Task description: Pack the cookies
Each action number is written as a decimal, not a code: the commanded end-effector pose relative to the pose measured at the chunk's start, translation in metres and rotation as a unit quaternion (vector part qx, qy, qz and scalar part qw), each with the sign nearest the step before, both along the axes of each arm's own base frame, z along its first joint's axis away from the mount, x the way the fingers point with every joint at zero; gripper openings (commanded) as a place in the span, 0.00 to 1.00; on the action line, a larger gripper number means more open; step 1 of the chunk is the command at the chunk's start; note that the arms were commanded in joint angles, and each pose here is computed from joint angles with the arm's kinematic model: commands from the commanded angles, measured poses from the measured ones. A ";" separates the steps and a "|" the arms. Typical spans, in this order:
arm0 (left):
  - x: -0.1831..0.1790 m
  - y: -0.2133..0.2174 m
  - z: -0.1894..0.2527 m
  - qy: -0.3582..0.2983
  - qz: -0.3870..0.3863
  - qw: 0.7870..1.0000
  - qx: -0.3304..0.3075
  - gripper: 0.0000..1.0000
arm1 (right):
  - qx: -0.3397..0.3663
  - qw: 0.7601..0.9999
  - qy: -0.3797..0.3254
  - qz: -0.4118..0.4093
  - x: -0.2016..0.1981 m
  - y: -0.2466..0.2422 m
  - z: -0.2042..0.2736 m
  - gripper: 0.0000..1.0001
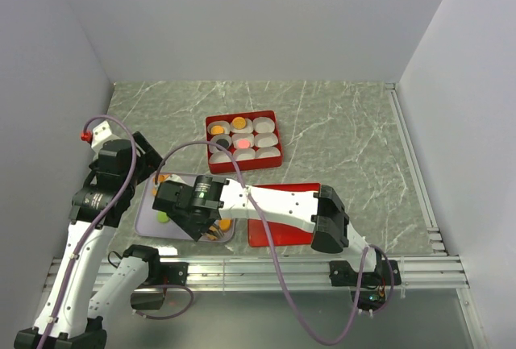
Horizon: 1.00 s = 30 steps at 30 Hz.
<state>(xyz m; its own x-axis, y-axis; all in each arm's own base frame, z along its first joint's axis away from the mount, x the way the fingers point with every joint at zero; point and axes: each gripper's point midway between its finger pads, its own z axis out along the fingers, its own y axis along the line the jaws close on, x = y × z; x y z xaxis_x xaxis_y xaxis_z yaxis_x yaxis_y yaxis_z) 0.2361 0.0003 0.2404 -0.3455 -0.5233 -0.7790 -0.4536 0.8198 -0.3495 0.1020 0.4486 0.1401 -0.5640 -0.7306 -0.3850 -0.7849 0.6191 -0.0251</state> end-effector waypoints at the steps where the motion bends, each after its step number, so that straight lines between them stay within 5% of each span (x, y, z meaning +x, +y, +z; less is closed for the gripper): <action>1: 0.002 -0.001 0.003 -0.010 -0.004 1.000 0.004 0.99 | 0.015 1.000 -0.005 -0.004 0.008 0.009 0.007 0.54; 19: 0.002 -0.004 0.002 -0.008 -0.013 1.000 0.004 0.99 | 0.011 1.000 0.014 -0.008 0.021 0.021 -0.008 0.54; 30: 0.002 -0.004 0.004 -0.011 -0.013 1.000 0.005 0.99 | -0.003 1.000 0.017 -0.022 0.026 0.003 -0.012 0.39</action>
<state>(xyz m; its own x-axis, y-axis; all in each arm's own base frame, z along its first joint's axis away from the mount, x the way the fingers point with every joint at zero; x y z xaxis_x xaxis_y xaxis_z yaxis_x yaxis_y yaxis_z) 0.2355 0.0001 0.2352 -0.3564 -0.5126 -0.7812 -0.4577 0.8247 -0.3323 0.1178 0.4580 0.1132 -0.5936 -0.7322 -0.3340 -0.7743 0.6327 -0.0109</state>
